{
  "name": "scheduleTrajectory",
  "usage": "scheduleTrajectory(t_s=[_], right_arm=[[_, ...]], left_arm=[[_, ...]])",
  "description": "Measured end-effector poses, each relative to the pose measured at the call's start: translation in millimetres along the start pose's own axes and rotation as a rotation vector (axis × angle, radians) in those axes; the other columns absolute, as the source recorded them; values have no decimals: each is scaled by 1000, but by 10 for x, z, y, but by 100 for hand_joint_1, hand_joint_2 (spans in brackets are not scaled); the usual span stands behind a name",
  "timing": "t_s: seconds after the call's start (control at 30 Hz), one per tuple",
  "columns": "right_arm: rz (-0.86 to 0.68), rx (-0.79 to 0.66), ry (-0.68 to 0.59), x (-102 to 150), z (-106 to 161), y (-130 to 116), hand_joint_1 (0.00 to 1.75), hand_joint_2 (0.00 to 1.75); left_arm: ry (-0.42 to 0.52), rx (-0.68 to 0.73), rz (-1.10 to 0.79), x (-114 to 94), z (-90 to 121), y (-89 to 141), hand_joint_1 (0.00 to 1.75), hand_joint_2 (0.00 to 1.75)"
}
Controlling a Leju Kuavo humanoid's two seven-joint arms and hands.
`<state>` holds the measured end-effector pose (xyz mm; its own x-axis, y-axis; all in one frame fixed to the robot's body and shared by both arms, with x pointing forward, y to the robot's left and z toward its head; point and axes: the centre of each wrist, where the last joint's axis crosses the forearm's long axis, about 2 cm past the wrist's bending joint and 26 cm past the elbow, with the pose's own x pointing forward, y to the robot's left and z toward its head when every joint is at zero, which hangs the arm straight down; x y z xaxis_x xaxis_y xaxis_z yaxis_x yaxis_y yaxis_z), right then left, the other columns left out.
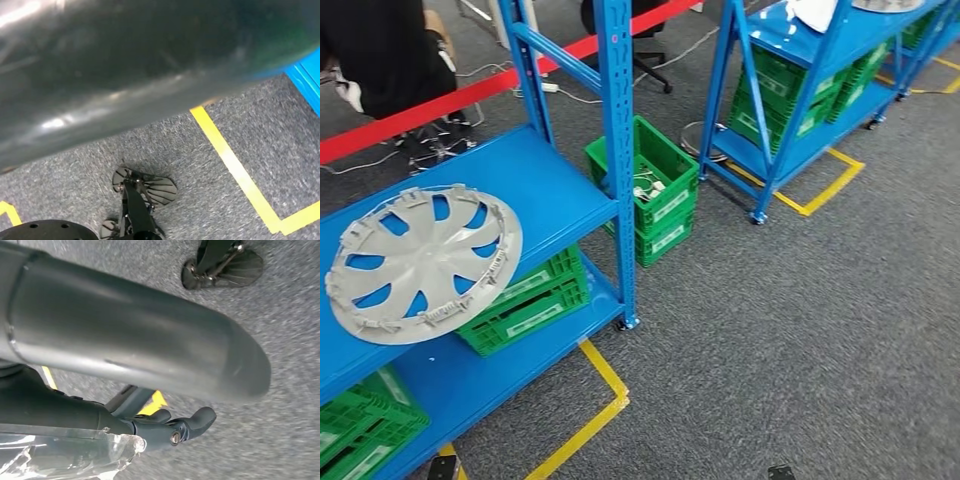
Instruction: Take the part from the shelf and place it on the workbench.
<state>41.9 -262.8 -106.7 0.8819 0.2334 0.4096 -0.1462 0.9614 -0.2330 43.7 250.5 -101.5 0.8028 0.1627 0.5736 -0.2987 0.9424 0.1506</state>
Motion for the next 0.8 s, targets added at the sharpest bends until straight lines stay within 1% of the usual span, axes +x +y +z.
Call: scheduleTrajectory(t_s=[0.8], right_arm=[[0, 1, -5, -2, -4, -9, 0, 0]], left_arm=[[1, 10, 10, 7, -5, 3, 0, 0]])
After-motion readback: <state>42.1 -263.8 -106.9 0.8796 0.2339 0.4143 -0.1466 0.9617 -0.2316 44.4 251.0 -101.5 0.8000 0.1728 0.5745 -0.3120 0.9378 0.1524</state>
